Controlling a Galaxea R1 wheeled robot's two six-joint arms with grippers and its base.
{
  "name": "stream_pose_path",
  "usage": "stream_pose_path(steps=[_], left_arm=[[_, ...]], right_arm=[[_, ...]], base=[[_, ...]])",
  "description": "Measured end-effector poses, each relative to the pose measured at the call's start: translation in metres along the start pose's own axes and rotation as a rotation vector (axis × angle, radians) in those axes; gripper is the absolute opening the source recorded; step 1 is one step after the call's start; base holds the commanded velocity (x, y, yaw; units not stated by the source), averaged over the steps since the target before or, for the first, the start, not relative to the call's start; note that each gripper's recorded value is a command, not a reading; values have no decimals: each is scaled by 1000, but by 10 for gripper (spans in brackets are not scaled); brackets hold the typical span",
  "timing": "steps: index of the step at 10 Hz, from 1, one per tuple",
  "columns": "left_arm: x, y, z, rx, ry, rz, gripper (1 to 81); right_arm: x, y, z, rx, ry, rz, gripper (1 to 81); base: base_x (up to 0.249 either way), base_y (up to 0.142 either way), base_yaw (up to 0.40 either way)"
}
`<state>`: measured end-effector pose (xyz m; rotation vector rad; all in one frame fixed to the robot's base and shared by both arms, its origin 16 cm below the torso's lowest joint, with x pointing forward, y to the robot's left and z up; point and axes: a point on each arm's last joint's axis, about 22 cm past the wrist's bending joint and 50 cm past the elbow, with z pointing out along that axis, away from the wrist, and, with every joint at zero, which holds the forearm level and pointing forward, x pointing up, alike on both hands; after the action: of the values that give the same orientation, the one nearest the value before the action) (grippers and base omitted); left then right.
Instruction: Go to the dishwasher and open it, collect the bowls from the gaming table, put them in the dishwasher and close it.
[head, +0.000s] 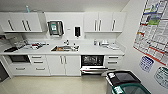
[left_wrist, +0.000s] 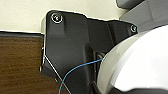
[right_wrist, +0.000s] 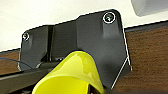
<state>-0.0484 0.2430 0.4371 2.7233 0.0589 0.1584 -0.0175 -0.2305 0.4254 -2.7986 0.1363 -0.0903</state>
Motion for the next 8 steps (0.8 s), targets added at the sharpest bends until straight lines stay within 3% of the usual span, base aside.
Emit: stream_pose_path(steps=[1, 3, 4, 6, 8], left_arm=[[-2, -9, -3, 17, -9, 1, 10], [33, 1, 3, -8, 39, 6, 10], [33, 4, 4, -14, 42, 4, 10], [10, 0, 1, -1, 9, -5, 10], [18, 0, 2, -2, 19, -1, 10]], right_arm=[[-2, -8, 3, 10, -4, 1, 10], [38, -2, 1, 4, 53, -13, 10], [32, 1, 1, -2, 44, -12, 10], [5, -2, 1, 0, 4, -5, 10], [18, 0, 1, -1, 22, -9, 10]], base=[[193, 0, 0], [194, 0, 0], [194, 0, 0], [191, 0, 0], [160, 0, 0]])
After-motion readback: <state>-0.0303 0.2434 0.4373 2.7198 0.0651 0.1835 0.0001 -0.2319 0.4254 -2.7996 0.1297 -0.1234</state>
